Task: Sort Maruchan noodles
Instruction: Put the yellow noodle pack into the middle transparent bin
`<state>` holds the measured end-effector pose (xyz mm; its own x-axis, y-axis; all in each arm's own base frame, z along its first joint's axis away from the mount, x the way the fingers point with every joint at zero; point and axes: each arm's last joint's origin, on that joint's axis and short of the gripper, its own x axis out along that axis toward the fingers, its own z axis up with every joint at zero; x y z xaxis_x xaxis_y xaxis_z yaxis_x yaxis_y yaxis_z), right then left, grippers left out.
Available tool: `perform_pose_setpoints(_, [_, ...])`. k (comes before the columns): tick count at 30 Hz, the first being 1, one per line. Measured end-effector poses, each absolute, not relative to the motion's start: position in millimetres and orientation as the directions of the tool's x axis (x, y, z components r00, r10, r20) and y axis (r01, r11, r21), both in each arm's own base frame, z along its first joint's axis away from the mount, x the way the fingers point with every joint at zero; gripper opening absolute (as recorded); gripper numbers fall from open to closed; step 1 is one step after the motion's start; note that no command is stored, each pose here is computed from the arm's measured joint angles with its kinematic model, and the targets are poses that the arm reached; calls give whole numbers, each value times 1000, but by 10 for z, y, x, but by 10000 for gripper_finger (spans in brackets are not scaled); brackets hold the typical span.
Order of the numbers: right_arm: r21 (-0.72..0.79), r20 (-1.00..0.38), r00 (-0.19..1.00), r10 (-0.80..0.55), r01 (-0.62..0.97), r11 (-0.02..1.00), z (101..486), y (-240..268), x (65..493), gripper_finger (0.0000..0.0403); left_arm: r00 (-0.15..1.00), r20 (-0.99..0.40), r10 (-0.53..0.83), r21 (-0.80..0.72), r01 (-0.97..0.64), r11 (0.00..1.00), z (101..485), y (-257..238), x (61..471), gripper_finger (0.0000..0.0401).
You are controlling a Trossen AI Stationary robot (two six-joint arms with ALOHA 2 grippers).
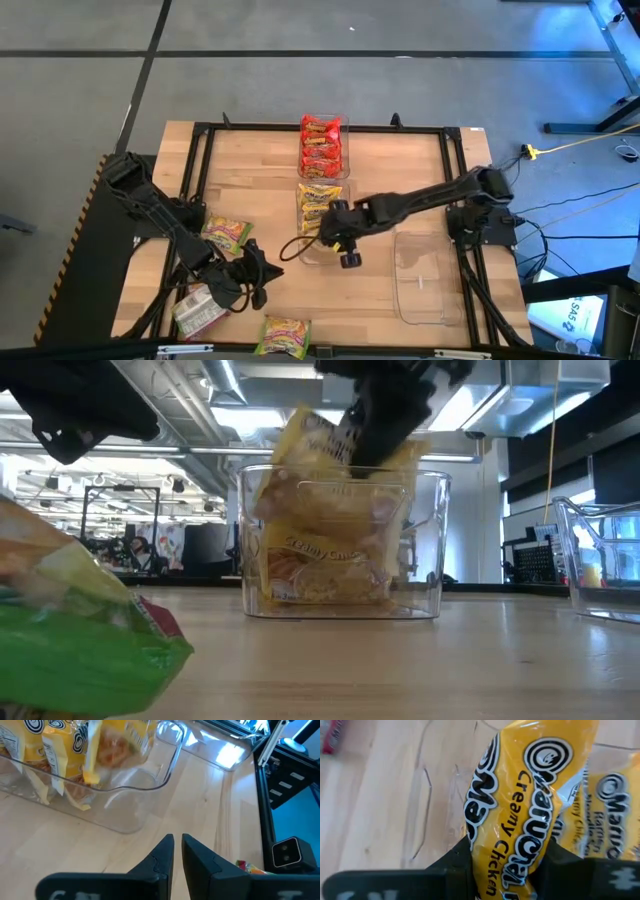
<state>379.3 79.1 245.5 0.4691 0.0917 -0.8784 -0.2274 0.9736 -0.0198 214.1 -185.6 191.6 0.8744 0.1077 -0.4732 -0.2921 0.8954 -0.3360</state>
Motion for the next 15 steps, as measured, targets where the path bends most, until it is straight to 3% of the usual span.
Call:
perform_pose_setpoints(9, [-32, -913, 400, 76, -257, 966, 2122, 818, 3913, 103, 874, -473, 108, -334, -291, 897, 1916, -1856, 2141, 30])
perform_pose_setpoints(15, [-41, -916, 395, 75, -278, 960, 2077, 829, 3931, 145, 875, -471, 113, -332, -294, 896, 1917, -1853, 2142, 30])
